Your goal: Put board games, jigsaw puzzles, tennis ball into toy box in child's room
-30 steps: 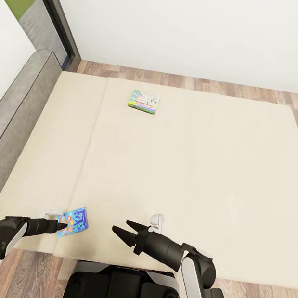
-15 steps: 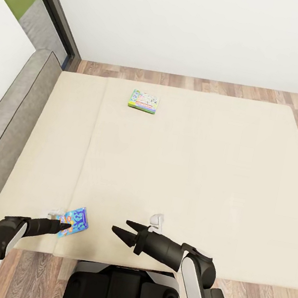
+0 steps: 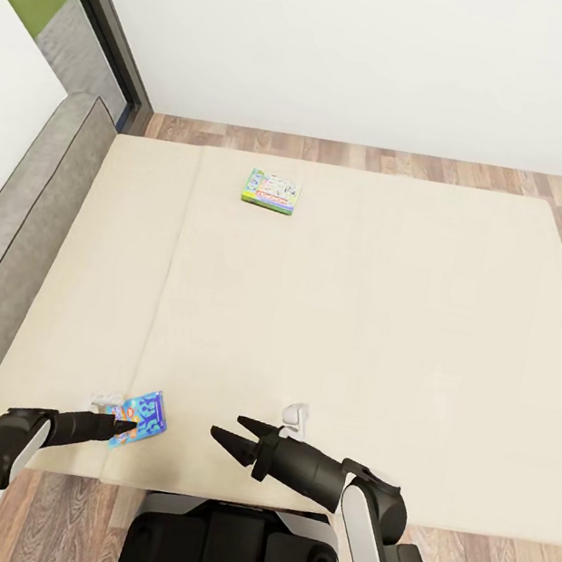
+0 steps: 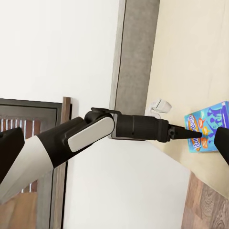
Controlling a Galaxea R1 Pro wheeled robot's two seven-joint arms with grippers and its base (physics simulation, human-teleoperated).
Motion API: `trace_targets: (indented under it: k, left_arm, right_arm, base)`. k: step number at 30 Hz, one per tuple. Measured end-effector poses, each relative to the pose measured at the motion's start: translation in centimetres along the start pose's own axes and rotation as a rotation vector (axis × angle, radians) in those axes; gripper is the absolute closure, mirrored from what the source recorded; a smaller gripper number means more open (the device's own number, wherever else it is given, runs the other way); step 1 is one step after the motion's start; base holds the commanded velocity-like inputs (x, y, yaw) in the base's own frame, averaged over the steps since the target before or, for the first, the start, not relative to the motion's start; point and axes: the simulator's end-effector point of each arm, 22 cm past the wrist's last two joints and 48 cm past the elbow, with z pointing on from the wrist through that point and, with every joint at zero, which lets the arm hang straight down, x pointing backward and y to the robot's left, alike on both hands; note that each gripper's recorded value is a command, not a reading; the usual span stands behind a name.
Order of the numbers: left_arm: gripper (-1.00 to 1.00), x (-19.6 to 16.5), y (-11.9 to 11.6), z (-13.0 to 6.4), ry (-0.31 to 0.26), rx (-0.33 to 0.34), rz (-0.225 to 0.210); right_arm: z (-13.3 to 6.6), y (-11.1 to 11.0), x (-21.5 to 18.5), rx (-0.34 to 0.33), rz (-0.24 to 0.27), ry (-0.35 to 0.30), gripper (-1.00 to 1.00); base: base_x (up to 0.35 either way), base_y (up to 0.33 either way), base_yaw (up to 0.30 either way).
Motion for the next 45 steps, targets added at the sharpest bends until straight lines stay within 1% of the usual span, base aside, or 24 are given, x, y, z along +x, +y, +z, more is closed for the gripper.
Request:
trace_targets:
  k: [14, 22, 28, 35, 45]
  left_arm:
    - [-1.0, -0.2, 0.0, -0.1, -0.007, 0.004, -0.005]
    - [-1.0, -1.1, 0.0, -0.2, -0.053, 0.009, 0.002]
    - [-1.0, -1.5, 0.0, -0.2, -0.069, 0.011, -0.001]
    - [-1.0, -1.4, 0.0, -0.1, -0.07, 0.011, -0.002]
    - [-1.0, -0.8, 0.2, 0.4, -0.059, 0.01, -0.005]
  right_arm:
    - [0.0, 0.0, 0.0, 0.001, 0.0, 0.0, -1.0]
    - [0.0, -0.1, 0.0, 0.004, -0.001, -0.001, -1.0]
    - [0.0, -0.1, 0.0, 0.004, -0.001, 0.0, -1.0]
    - [0.0, -0.2, 0.0, 0.005, 0.002, 0.0, -1.0]
    - [0.1, -0.7, 0.3, 0.006, 0.015, 0.002, -1.0]
  base:
    - [0.0, 0.0, 0.0]
    - [0.0, 0.0, 0.0]
    - [0.0, 0.0, 0.0]
    - [0.0, 0.0, 0.0]
    - [0.0, 0.0, 0.0]
